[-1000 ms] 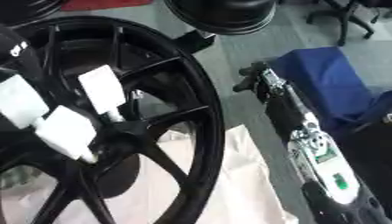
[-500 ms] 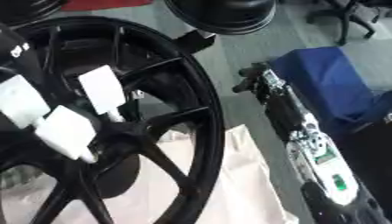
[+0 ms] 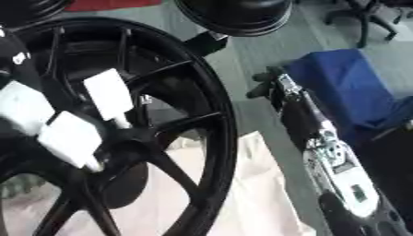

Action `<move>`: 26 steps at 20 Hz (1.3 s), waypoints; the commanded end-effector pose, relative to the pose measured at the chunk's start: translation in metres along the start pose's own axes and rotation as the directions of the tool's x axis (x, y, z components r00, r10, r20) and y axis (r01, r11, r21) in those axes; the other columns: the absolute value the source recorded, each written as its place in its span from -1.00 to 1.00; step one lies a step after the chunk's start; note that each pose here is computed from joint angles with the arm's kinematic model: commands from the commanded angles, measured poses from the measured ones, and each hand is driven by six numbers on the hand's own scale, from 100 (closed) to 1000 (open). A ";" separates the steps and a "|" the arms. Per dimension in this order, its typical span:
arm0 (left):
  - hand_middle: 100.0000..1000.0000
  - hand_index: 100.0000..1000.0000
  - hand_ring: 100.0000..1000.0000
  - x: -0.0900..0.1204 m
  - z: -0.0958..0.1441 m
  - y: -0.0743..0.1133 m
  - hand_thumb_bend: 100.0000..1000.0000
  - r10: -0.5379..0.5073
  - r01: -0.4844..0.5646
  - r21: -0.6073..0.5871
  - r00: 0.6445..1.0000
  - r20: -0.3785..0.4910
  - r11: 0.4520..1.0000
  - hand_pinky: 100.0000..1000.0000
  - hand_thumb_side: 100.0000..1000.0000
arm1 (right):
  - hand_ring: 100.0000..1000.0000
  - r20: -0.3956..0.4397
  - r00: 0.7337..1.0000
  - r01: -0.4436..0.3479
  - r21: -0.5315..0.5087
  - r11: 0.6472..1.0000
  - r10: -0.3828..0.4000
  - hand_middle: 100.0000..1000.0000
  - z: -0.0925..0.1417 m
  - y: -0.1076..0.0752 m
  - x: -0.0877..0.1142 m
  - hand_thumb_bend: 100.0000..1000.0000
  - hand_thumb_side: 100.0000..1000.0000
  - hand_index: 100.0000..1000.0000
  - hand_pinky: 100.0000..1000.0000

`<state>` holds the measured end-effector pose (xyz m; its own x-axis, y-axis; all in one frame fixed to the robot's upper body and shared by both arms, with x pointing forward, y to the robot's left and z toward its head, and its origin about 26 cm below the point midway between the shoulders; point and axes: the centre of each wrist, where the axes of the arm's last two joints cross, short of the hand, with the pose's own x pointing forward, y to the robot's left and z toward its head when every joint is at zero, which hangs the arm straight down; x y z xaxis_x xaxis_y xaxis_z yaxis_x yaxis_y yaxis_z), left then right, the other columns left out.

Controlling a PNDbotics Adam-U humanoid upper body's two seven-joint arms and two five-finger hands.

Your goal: Pull the pin out of the wheel hub.

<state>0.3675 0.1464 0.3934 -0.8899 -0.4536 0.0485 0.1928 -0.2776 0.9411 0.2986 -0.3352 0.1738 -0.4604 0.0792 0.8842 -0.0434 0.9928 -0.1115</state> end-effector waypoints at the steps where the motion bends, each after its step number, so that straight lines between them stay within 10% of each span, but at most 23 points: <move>1: -0.37 -0.13 -0.08 0.002 0.008 0.007 -0.69 -0.026 0.026 0.015 0.999 -0.028 1.000 0.50 -0.88 | 0.26 0.014 1.000 -0.008 -0.008 1.000 0.008 -0.09 -0.001 -0.003 0.005 -1.00 0.60 0.35 1.00; 20: -0.62 -0.40 -0.25 0.003 0.042 0.027 -0.68 0.050 -0.044 0.119 0.998 -0.046 0.992 0.42 -1.00 | 0.26 -0.014 1.000 -0.017 -0.031 0.999 0.017 -0.09 0.005 -0.009 0.001 -1.00 0.58 0.34 1.00; 26: -0.68 -0.41 -0.33 -0.026 0.107 0.034 -0.76 0.157 -0.115 0.324 0.982 -0.105 0.939 0.45 -1.00 | 0.26 -0.026 1.000 -0.015 -0.062 0.998 0.013 -0.09 0.011 -0.013 -0.002 -1.00 0.56 0.34 1.00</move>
<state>0.3624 0.2186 0.4404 -0.8124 -0.5568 0.1732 0.2012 0.0112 0.9795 0.2918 -0.3454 0.1604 -0.4200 0.0769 0.9043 0.0070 0.9966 -0.0815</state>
